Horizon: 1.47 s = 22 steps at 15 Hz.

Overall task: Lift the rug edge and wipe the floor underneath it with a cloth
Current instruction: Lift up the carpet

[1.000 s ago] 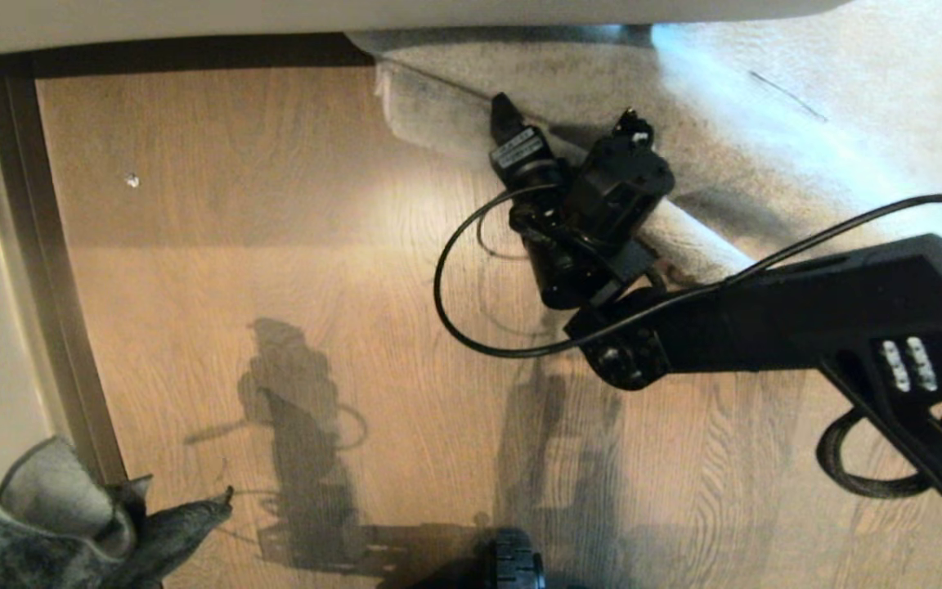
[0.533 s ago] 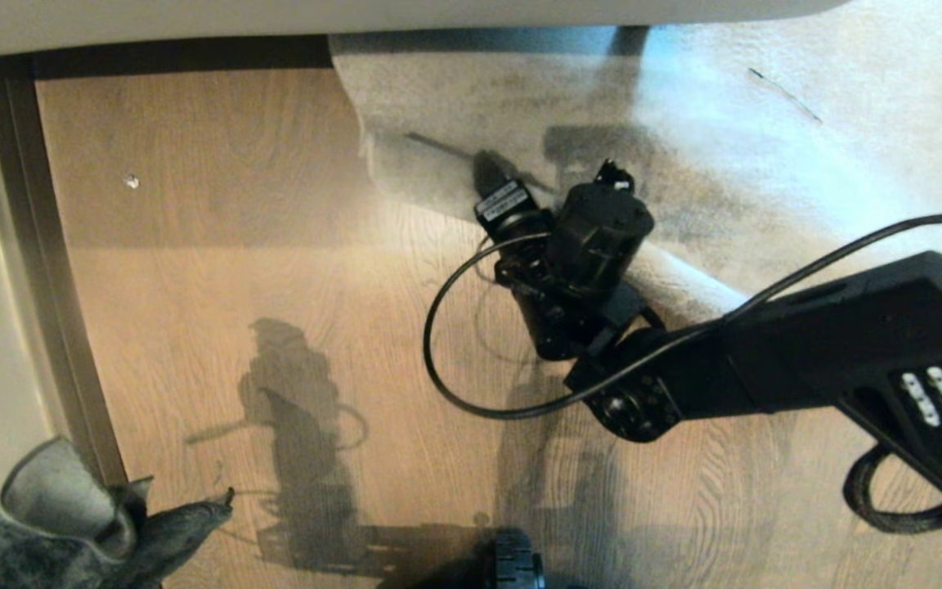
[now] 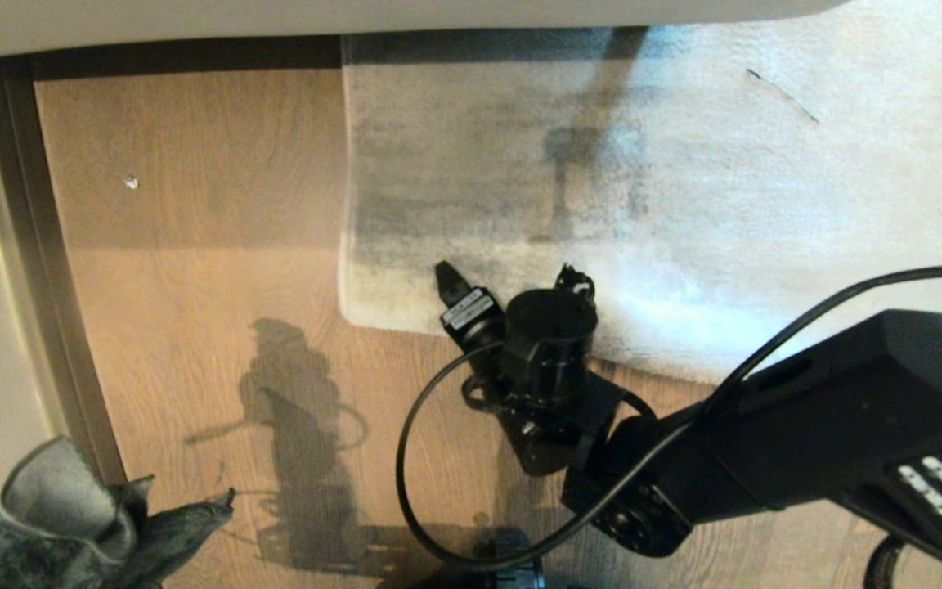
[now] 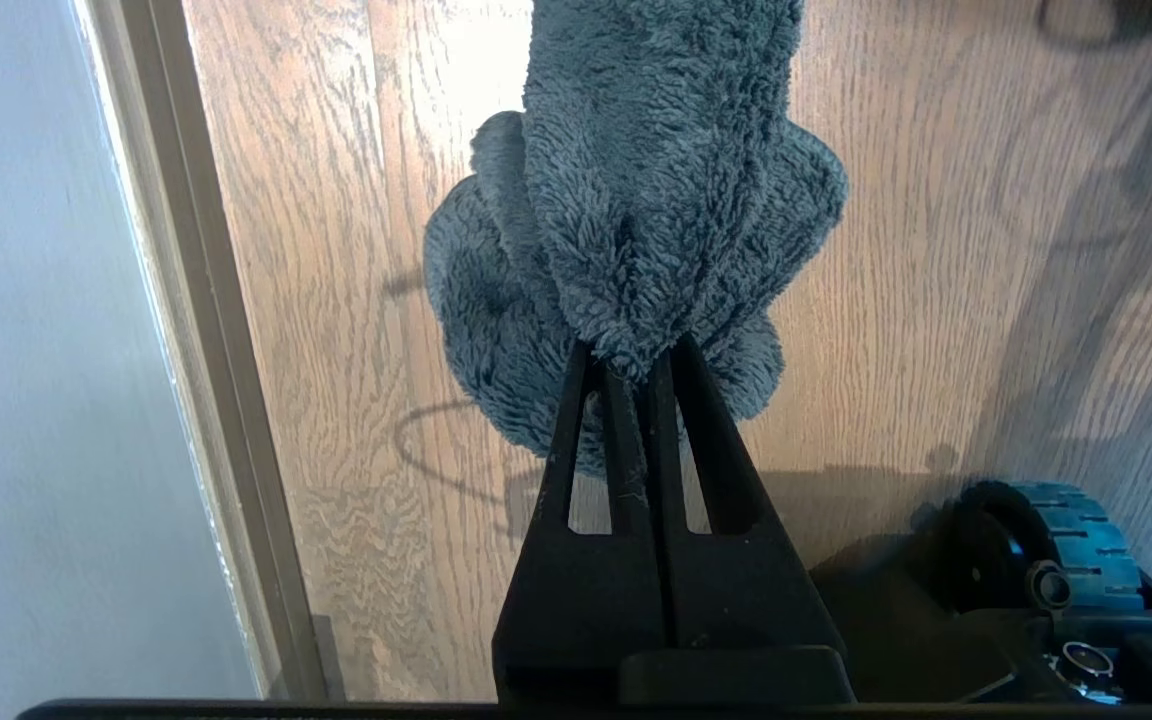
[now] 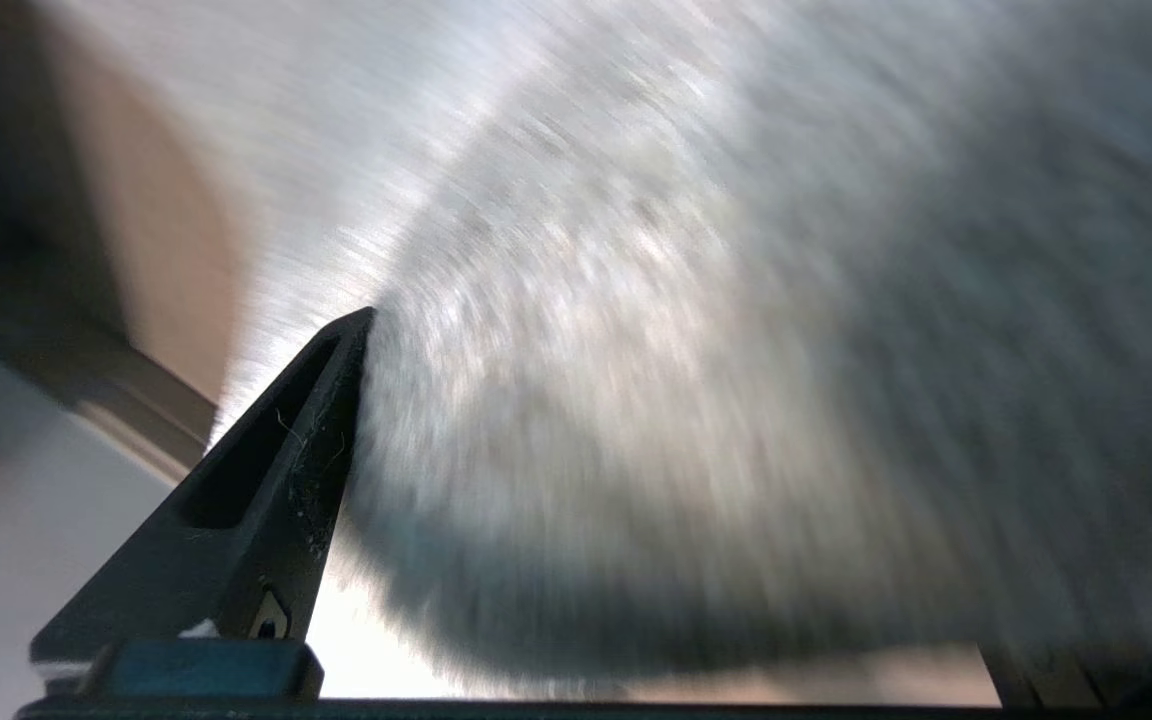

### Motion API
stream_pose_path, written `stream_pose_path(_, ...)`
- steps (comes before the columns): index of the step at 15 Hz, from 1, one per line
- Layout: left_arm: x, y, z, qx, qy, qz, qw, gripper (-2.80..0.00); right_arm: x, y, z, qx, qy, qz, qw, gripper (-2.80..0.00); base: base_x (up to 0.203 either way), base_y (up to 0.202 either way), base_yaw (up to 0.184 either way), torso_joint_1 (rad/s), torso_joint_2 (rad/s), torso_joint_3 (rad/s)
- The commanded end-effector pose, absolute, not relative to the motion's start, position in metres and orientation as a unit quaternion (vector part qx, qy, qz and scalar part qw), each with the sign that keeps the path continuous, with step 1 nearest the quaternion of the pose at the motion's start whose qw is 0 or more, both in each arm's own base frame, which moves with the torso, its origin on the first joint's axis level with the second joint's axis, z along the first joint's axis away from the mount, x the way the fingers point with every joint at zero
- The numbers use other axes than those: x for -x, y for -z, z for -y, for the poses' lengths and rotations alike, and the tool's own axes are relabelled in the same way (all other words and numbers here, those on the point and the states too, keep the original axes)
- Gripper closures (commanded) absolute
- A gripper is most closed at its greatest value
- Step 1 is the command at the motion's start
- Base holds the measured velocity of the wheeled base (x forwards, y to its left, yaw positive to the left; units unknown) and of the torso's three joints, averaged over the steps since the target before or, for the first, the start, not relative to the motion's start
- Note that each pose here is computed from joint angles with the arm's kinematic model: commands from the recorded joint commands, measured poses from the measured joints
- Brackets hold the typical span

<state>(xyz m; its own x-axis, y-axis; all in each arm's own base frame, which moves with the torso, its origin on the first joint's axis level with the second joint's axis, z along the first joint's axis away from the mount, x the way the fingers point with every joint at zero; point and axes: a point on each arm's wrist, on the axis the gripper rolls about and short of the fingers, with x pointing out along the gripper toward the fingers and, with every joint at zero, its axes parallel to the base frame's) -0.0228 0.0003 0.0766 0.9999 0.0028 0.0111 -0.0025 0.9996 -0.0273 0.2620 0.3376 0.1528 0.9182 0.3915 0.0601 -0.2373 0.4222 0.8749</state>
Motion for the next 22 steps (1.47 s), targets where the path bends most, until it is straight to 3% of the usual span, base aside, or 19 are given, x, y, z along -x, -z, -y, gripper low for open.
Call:
stream_pose_path(1, 0.023, -0.077, 0.0, 0.014, -0.001, 0.005, 1.0, 0.0, -0.258, -0.135, -0.338, -0.506, -0.172, -0.105, 0.839, -2.8, 0.0, 0.0, 0.0, 0.0, 0.0, 0.0)
stream_pose_path(7, 0.023, -0.077, 0.0, 0.014, -0.001, 0.006, 1.0, 0.0, -0.266, -0.086, -0.342, -0.489, -0.129, -0.15, 0.849, -2.8, 0.0, 0.0, 0.0, 0.0, 0.0, 0.0)
stream_pose_path(14, 0.023, -0.077, 0.0, 0.014, -0.001, 0.005, 1.0, 0.0, -0.253, -0.059, -0.328, -0.443, -0.104, -0.193, 0.869, -2.8, 0.0, 0.0, 0.0, 0.0, 0.0, 0.0)
stream_pose_path(22, 0.023, -0.077, 0.0, 0.014, -0.001, 0.006, 1.0, 0.0, -0.259, -0.077, -0.268, -0.327, -0.055, -0.195, 0.923, -2.8, 0.0, 0.0, 0.0, 0.0, 0.0, 0.0)
